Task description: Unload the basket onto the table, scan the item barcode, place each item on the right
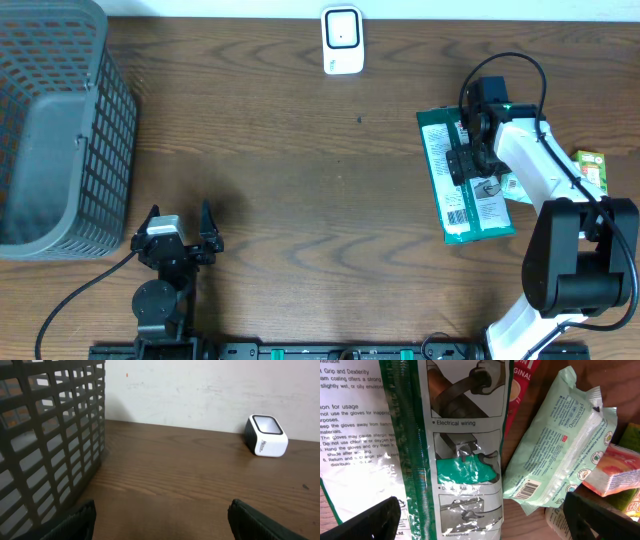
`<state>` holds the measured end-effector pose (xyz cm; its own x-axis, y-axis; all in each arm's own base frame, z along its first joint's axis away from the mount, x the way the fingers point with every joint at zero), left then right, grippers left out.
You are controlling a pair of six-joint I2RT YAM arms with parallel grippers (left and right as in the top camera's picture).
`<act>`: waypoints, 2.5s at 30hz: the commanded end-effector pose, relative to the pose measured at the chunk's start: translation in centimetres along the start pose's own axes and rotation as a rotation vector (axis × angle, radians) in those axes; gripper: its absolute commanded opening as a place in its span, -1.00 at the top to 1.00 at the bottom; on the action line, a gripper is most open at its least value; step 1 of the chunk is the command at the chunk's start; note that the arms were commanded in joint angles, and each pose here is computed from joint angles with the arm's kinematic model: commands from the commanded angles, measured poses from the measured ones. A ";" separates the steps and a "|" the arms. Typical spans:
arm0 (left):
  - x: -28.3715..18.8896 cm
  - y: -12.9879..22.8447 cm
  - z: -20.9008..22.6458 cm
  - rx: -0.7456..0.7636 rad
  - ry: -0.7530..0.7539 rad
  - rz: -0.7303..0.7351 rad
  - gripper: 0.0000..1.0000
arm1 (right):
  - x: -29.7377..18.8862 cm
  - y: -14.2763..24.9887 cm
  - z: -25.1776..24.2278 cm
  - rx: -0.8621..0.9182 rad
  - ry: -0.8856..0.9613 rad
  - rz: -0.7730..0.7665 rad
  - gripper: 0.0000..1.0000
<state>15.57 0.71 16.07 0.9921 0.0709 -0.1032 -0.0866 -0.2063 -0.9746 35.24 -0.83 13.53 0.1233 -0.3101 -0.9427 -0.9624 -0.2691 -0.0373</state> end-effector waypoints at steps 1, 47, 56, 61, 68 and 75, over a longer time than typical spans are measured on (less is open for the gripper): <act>0.0 1.0 0.3 0.025 -0.020 0.051 -0.70 | -0.3 -0.3 -0.5 0.030 0.007 -0.016 -0.98; 0.0 1.0 0.3 0.025 -0.020 0.052 -0.71 | -0.3 -0.3 -0.5 0.030 0.007 -0.015 -0.98; 0.0 1.0 0.3 0.025 -0.020 0.052 -0.70 | -1.3 -0.4 -0.4 0.027 0.012 -0.043 -0.99; 0.0 1.0 0.3 0.025 -0.020 0.052 -0.70 | -7.0 0.5 -1.9 0.075 0.048 -0.210 -0.98; 0.0 1.0 0.3 0.025 -0.020 0.052 -0.70 | -16.5 4.5 -4.3 0.177 0.114 -0.502 -0.98; 0.0 1.0 0.3 0.025 -0.020 0.052 -0.70 | -25.5 12.3 -5.1 0.272 0.179 -0.838 -0.98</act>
<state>15.57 0.71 16.09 0.9920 0.0712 -0.1039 -0.0873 -0.2063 -0.9746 24.36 -1.19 36.21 0.7555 -0.2706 -0.5967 -0.6541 -0.2583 -0.7110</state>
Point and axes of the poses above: each gripper's point midway between its finger pads, its own x axis out along the fingers, its own z axis along the line the jaws close on, y = z × x, the point moved 9 cm from there along -x, back along the fingers, and after that the axes turned 7 degrees about -x, right-handed, at the moved point
